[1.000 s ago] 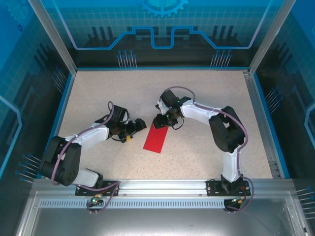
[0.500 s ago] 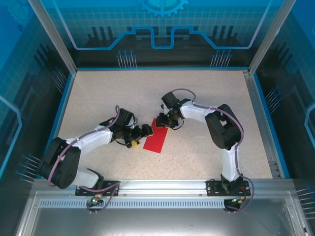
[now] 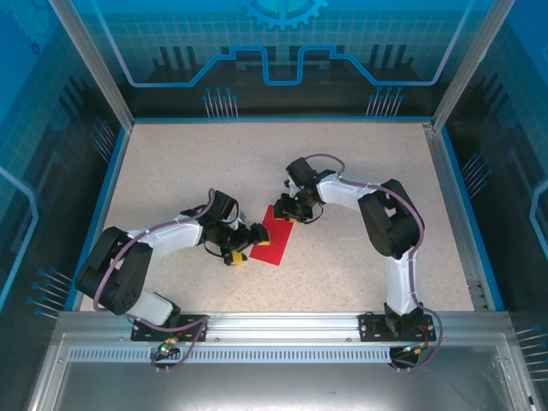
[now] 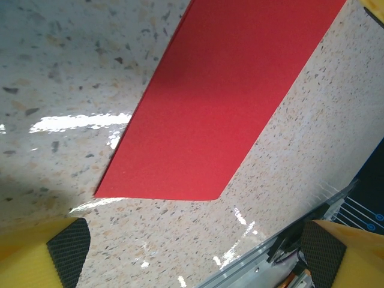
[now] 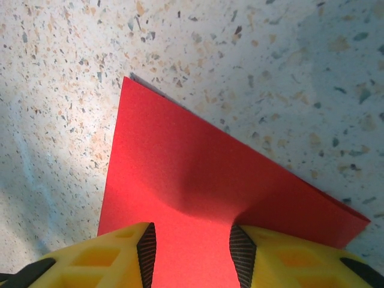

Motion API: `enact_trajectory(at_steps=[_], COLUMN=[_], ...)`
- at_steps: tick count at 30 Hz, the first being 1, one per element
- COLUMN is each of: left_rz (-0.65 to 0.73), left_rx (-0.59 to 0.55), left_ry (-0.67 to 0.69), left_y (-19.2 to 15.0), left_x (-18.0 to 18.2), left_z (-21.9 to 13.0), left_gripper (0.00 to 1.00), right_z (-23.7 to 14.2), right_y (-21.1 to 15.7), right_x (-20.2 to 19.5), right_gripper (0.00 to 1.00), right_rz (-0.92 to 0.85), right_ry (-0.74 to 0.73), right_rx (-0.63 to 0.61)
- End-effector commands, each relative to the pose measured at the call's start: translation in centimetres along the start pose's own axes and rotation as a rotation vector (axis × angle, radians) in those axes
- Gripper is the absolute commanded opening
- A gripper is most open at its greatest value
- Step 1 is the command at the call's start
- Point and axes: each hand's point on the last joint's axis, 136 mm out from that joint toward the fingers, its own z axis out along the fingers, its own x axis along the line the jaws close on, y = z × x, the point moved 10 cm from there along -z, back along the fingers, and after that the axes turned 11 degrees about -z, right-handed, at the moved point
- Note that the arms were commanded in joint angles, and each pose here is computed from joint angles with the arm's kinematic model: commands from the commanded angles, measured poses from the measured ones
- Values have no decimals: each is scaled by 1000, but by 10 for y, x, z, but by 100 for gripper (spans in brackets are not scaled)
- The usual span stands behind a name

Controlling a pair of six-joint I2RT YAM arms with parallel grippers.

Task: Fold a paper plane with a square sheet of paper (pick it up from the middle)
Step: Fold the triangle a second time at the center of the table.

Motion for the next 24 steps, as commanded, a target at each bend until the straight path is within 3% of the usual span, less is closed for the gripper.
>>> enact_trajectory(at_steps=[1, 24], left_rz=[16, -21], left_rx=[35, -13], left_ry=[-22, 118], left_y=[0, 8], left_x=[-12, -16], left_z=[1, 11], left_gripper=[94, 92], right_z=[25, 32], right_y=[-17, -22], right_x=[-38, -47], right_gripper=[42, 42], right_rz=[96, 111], right_ry=[-123, -119], right_rx=[101, 128])
